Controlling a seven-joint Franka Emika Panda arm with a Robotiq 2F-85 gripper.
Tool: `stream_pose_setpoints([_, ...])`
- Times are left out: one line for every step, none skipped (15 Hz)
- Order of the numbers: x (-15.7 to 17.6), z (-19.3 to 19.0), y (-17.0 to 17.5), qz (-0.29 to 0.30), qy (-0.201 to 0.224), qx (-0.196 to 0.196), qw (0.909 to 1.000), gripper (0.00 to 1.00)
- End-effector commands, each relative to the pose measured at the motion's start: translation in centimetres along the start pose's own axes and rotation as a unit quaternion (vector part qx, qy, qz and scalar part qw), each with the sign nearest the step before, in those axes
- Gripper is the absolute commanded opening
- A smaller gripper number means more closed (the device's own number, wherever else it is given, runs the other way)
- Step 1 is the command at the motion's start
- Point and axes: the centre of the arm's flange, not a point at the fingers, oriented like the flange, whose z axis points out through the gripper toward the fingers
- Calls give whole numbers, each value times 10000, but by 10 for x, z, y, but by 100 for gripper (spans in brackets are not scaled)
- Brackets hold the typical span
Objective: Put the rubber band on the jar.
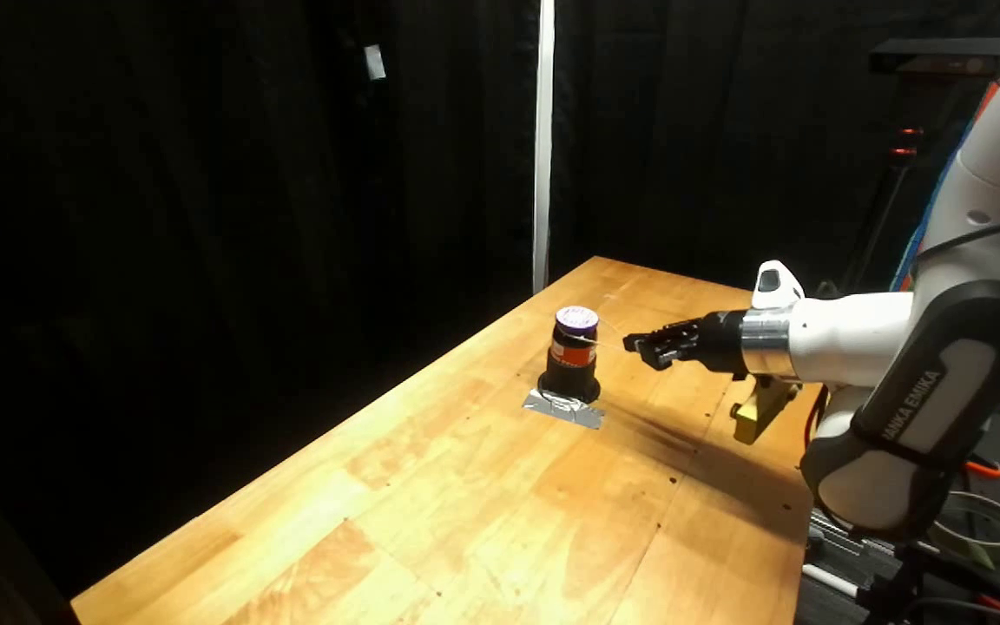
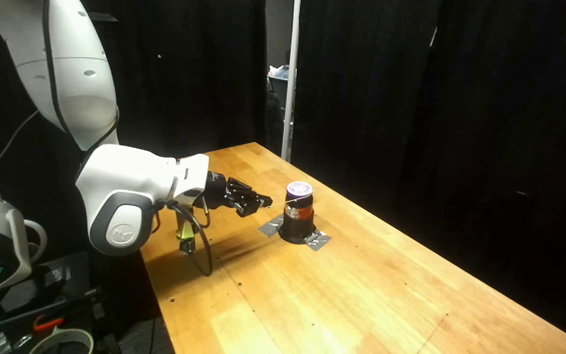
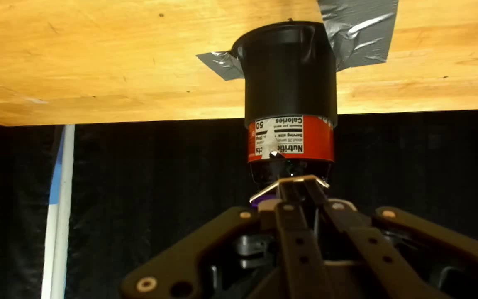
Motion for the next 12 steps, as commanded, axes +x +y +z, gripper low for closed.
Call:
stream_pose_setpoints([-12,-6,-6,18,357,-30,9994,14])
stream_pose_setpoints([-13,-3,-7,16,344,-41,9994,13])
stream_pose_setpoints([-8,-1,-8,-3,420,-46,9991,14])
stream_pose_setpoints([-5,-2,-10,-19,519,-57,9986,13])
stream_pose_setpoints([-7,-3,-11,-32,595,-67,9982,13])
stream_pose_setpoints([-2,-3,-13,-55,654,-93,9978,12])
stream_pose_setpoints([-2,-2,-16,-93,735,-125,9972,12])
stream_pose_setpoints([-6,-2,-18,-118,772,-146,9968,12])
stream_pose_setpoints([0,-4,-17,-114,792,-172,9966,13])
stream_pose_setpoints([9,-4,-16,-174,686,-76,9975,12])
stream_pose_setpoints([15,-3,-15,-243,531,-82,9983,13])
stream_pose_setpoints([42,-9,-11,-334,150,-16,9993,11])
